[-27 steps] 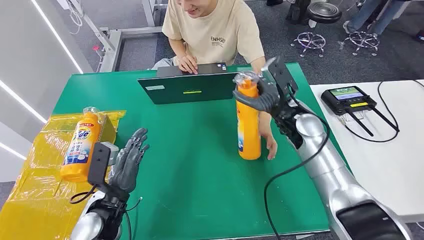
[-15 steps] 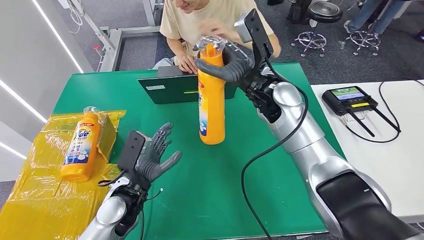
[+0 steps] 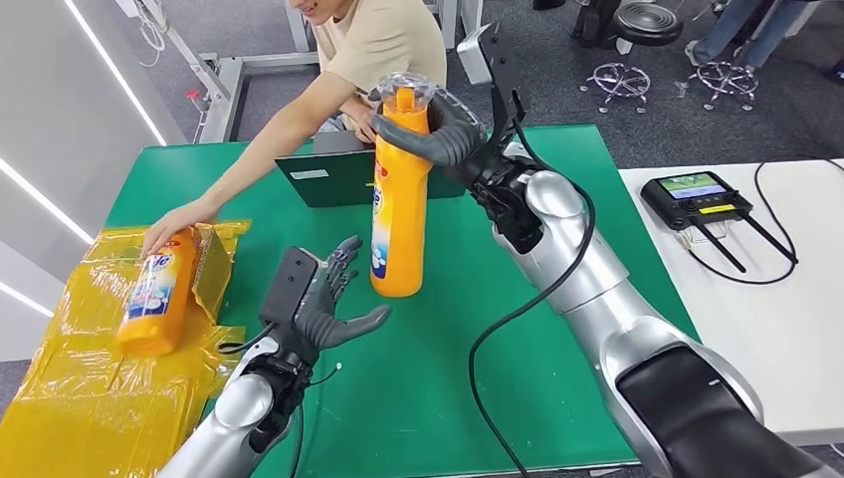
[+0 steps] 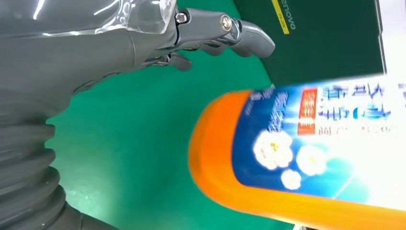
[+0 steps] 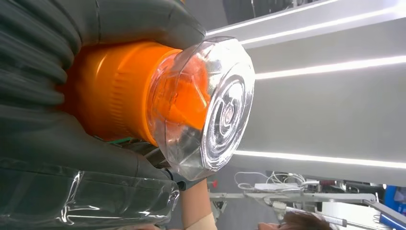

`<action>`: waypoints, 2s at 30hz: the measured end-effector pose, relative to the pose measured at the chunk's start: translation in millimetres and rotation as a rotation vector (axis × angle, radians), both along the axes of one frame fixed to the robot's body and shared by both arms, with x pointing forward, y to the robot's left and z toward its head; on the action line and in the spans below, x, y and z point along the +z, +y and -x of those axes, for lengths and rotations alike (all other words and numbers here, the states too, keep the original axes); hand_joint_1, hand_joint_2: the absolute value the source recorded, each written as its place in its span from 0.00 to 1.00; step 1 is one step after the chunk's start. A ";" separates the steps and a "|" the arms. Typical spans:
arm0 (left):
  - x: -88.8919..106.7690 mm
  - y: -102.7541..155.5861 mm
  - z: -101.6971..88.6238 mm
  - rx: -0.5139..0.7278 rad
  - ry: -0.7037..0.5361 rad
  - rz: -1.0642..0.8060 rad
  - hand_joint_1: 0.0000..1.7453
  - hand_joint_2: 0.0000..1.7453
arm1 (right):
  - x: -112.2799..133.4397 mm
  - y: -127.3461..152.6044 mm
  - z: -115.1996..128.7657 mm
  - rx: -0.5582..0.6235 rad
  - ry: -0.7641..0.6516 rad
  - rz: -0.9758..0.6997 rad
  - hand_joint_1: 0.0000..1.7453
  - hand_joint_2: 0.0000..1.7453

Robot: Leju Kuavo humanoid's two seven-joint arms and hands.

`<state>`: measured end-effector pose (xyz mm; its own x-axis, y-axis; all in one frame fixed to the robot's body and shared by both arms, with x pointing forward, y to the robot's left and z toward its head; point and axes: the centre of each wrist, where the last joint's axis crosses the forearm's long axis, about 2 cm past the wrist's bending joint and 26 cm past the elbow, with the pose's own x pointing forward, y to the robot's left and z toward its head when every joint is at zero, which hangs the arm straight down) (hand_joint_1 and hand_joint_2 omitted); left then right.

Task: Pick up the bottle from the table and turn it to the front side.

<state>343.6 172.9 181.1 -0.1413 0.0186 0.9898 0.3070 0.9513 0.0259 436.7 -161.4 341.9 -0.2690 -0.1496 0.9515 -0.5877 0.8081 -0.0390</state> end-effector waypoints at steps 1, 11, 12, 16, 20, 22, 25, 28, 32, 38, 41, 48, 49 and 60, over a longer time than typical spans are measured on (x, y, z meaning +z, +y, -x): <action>-0.2 -1.2 -0.3 0.000 0.002 0.000 0.00 1.00 | -0.9 1.8 0.6 0.005 0.003 -0.007 1.00 1.00; -3.4 -8.1 0.1 -0.001 0.026 0.008 0.00 1.00 | -9.5 29.3 12.0 0.094 0.035 -0.070 1.00 1.00; -3.6 -8.5 0.4 -0.003 0.029 0.006 0.00 1.00 | -10.3 32.1 13.4 0.103 0.037 -0.074 1.00 1.00; -4.8 -9.7 1.6 -0.006 0.044 0.000 0.27 1.00 | -13.1 38.8 18.2 0.124 0.043 -0.086 1.00 1.00; -9.5 -7.9 5.4 0.004 0.059 0.001 1.00 1.00 | -15.7 43.6 23.4 0.147 0.047 -0.088 1.00 1.00; -13.3 -5.6 10.0 0.013 0.058 0.004 1.00 1.00 | -17.2 46.8 26.2 0.161 0.051 -0.084 1.00 1.00; -17.1 -0.9 17.8 0.024 0.047 0.008 1.00 1.00 | -17.8 52.6 30.6 0.183 0.049 -0.076 1.00 1.00; -18.4 3.8 25.3 0.038 0.037 0.009 1.00 1.00 | -17.7 56.7 34.3 0.198 0.046 -0.076 1.00 1.00; -19.4 9.2 34.2 0.059 0.026 0.011 1.00 1.00 | -19.2 58.3 38.5 0.208 0.048 -0.087 1.00 1.00; -25.9 24.8 48.3 0.131 0.023 0.008 1.00 1.00 | -24.6 56.7 46.0 0.174 0.012 -0.030 0.00 0.00; -32.8 43.4 59.6 0.244 0.006 -0.024 1.00 1.00 | -30.3 39.1 49.4 0.111 -0.055 0.075 0.00 0.00; -40.2 89.4 88.1 0.445 -0.006 -0.055 1.00 1.00 | -47.3 -16.0 61.8 0.005 -0.134 0.173 0.00 0.00; -40.3 95.1 91.8 0.469 -0.005 -0.060 1.00 1.00 | -48.8 -23.5 64.0 -0.020 -0.145 0.179 0.00 0.00; -48.8 153.5 127.9 0.719 0.006 -0.358 0.00 1.00 | -114.6 -153.6 139.8 -0.358 -0.202 0.173 0.00 0.00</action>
<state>215.7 326.4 132.3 0.0072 -0.3940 0.9191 -0.3771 0.8502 0.3674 296.9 -315.1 227.3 -0.4576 0.1436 0.8775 -0.2392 0.9306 -0.2770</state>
